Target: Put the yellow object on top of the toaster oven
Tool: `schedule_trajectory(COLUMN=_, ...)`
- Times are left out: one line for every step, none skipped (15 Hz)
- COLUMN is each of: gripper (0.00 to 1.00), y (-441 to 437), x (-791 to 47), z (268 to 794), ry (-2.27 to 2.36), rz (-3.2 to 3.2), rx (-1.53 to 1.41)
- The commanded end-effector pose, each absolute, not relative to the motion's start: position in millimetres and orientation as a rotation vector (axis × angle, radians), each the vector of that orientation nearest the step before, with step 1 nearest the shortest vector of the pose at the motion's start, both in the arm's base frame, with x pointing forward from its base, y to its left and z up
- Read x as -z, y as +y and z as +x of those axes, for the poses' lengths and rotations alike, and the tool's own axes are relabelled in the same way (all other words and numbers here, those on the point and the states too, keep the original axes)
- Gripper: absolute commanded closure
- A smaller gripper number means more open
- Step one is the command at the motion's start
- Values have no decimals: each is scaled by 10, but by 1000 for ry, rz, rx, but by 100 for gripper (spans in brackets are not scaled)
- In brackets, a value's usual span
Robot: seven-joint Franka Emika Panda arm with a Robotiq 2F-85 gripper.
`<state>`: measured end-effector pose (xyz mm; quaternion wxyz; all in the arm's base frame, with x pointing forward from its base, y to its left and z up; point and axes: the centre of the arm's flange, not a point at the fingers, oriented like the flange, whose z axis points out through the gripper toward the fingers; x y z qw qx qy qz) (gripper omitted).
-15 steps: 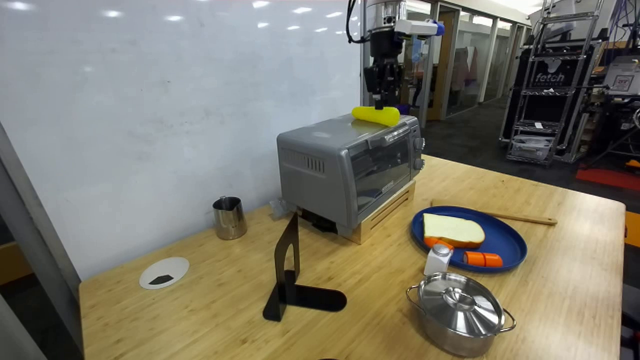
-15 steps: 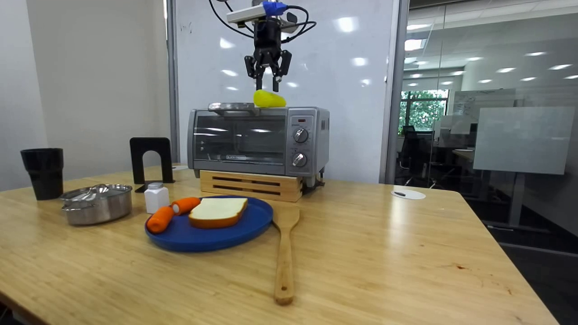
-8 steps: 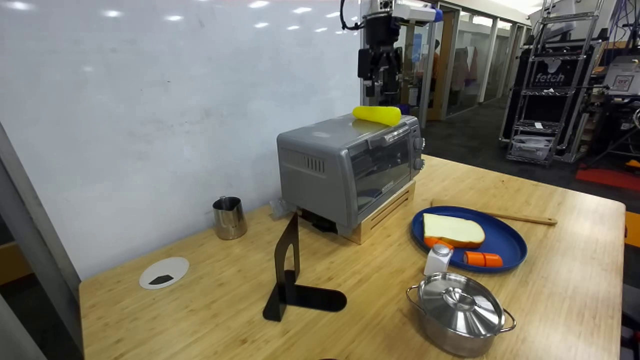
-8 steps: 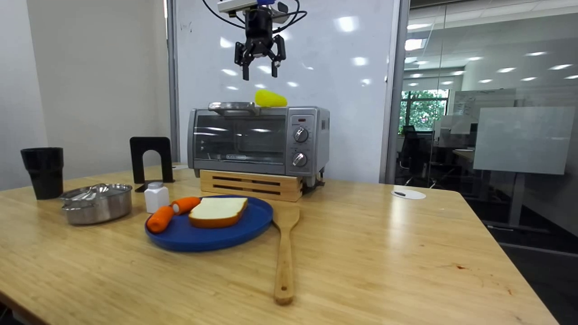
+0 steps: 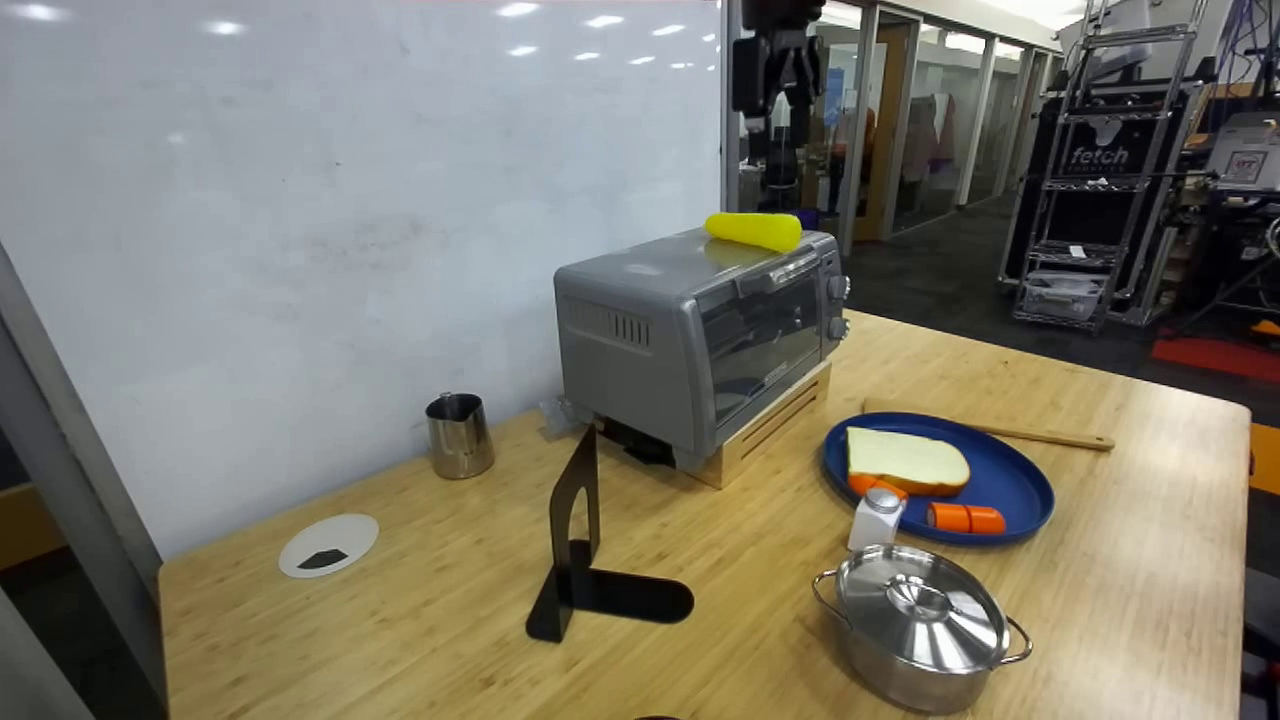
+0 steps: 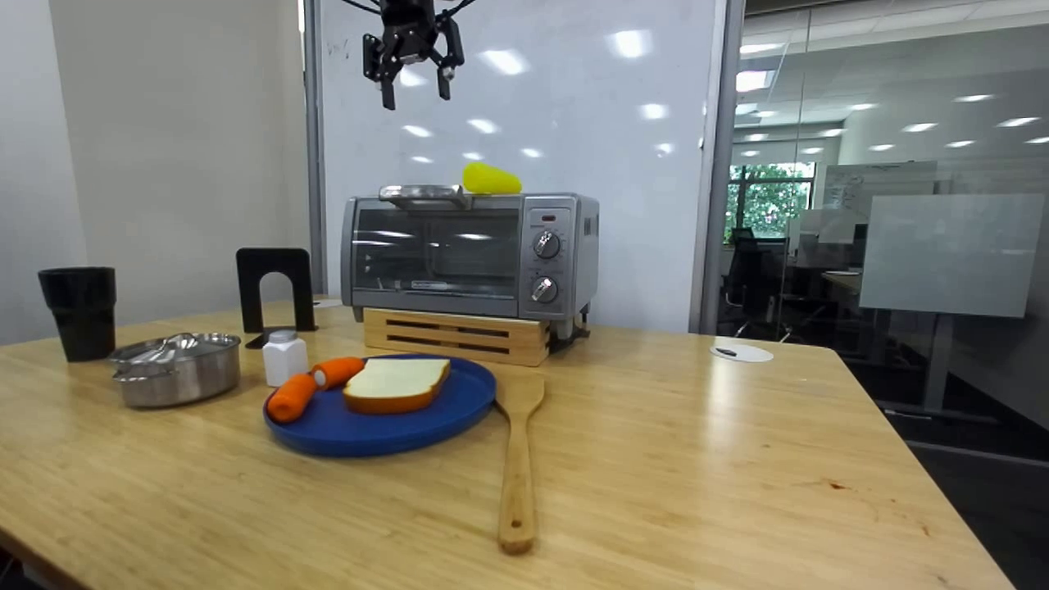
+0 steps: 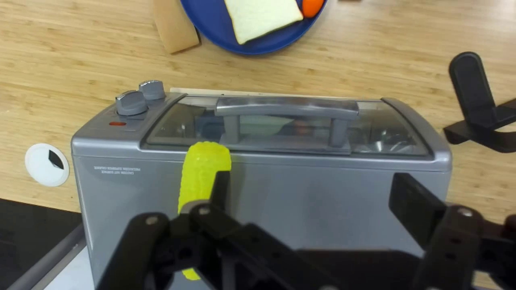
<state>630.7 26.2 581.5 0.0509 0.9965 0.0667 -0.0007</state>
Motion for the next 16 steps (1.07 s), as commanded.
schedule_trajectory(gripper=0, y=238, x=-5427, z=5578, ry=229, rz=3054, rx=-22)
schedule_trajectory(gripper=0, y=224, x=-5340, z=5532, ry=232, rz=3062, rx=-13)
schedule_trajectory(gripper=0, y=224, x=-5251, z=5476, ry=236, rz=3067, rx=3)
schedule_trajectory(gripper=0, y=227, x=-5141, z=5429, ry=246, rz=3066, rx=46)
schedule_trajectory(gripper=0, y=235, x=-5026, z=5355, ry=251, rz=3065, rx=74)
schedule_trajectory(gripper=0, y=245, x=-4899, z=5281, ry=271, rz=3059, rx=131)
schedule_trajectory(gripper=0, y=249, x=-4755, z=5193, ry=293, rz=3050, rx=165)
schedule_trajectory(gripper=0, y=253, x=-4588, z=5105, ry=316, rz=3042, rx=199)
schedule_trajectory(gripper=0, y=237, x=-4420, z=5025, ry=345, rz=3039, rx=215)
schedule_trajectory(gripper=0, y=187, x=-4218, z=4987, ry=372, rz=3009, rx=184)
schedule_trajectory(gripper=0, y=140, x=-4023, z=4954, ry=377, rz=2989, rx=180)
schedule_trajectory(gripper=0, y=79, x=-3823, z=4922, ry=365, rz=2945, rx=162)
schedule_trajectory(gripper=0, y=21, x=-3624, z=4859, ry=368, rz=2898, rx=135)
schedule_trajectory(gripper=0, y=-34, x=-3419, z=4784, ry=372, rz=2883, rx=127)
schedule_trajectory(gripper=0, y=-80, x=-3203, z=4680, ry=382, rz=2863, rx=117)
schedule_trajectory(gripper=0, y=-104, x=-3014, z=4562, ry=387, rz=2855, rx=106)
